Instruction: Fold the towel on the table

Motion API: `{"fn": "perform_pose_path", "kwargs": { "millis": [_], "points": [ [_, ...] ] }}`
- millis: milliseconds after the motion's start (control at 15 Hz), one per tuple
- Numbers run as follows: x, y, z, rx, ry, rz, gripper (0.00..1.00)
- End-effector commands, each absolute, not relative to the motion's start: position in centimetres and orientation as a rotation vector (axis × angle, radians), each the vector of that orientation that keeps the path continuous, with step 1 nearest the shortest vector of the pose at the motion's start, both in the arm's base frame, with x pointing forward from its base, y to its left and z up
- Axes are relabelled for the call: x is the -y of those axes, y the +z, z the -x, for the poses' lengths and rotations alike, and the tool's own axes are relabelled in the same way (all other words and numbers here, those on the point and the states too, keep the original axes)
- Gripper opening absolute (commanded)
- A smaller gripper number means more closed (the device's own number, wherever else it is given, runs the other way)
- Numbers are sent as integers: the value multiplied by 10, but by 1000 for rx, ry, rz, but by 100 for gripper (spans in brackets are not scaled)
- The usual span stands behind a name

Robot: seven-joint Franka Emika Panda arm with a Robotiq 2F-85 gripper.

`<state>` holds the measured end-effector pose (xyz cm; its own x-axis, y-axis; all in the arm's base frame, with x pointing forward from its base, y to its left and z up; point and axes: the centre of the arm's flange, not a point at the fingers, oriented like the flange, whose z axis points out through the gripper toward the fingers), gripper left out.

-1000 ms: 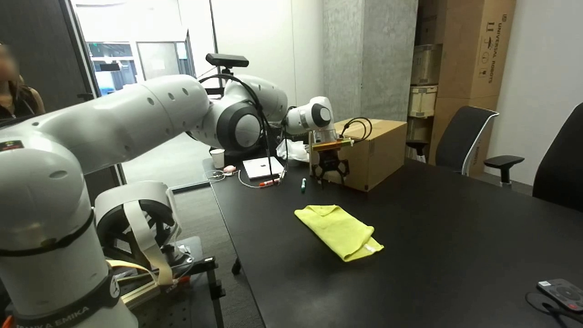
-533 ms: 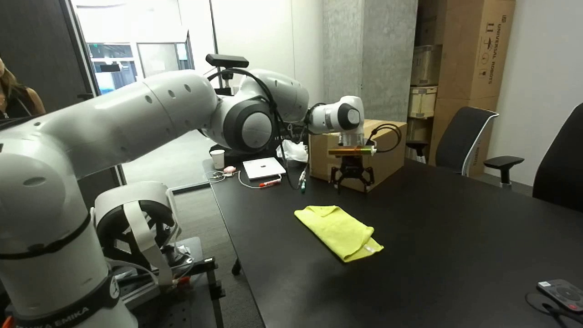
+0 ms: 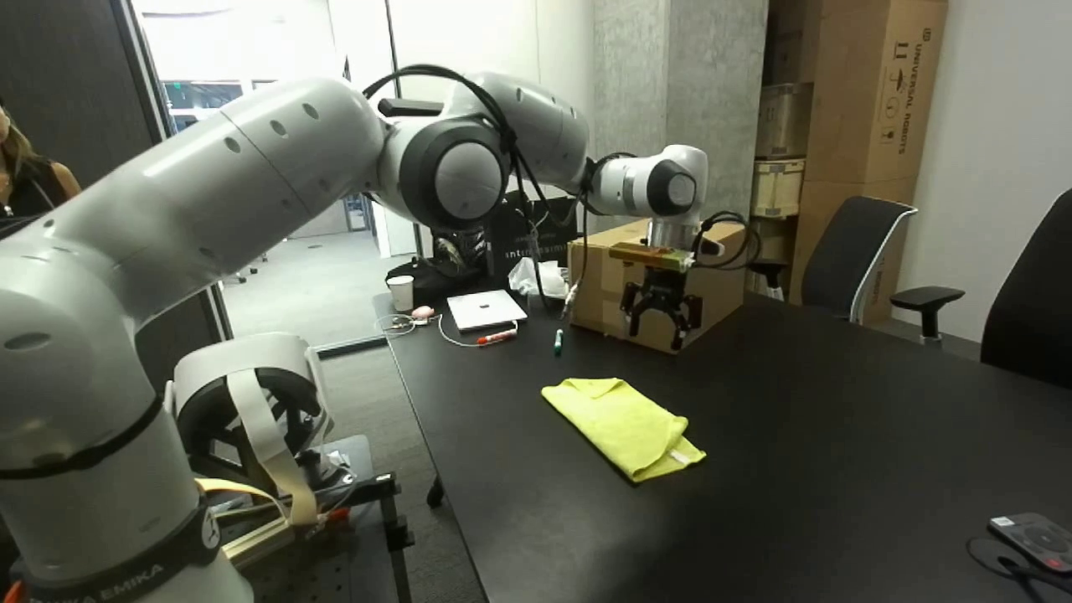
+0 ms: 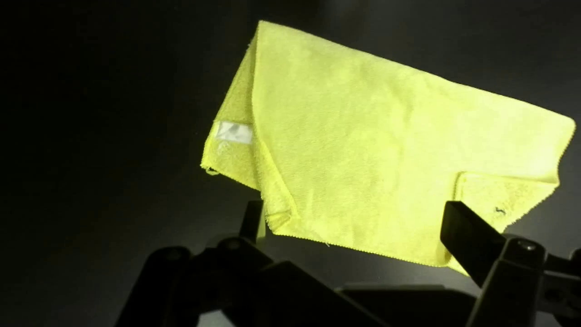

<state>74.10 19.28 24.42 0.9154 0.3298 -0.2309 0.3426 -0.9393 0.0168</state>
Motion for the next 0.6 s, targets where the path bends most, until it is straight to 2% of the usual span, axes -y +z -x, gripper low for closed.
{"fn": "perform_pose_path", "kwargs": {
  "millis": [0, 533],
  "points": [
    [-176, 283, -671, -249, -314, -3123, 100],
    [-174, 335, -633, 186, -210, -3129, 100]
  ]
}}
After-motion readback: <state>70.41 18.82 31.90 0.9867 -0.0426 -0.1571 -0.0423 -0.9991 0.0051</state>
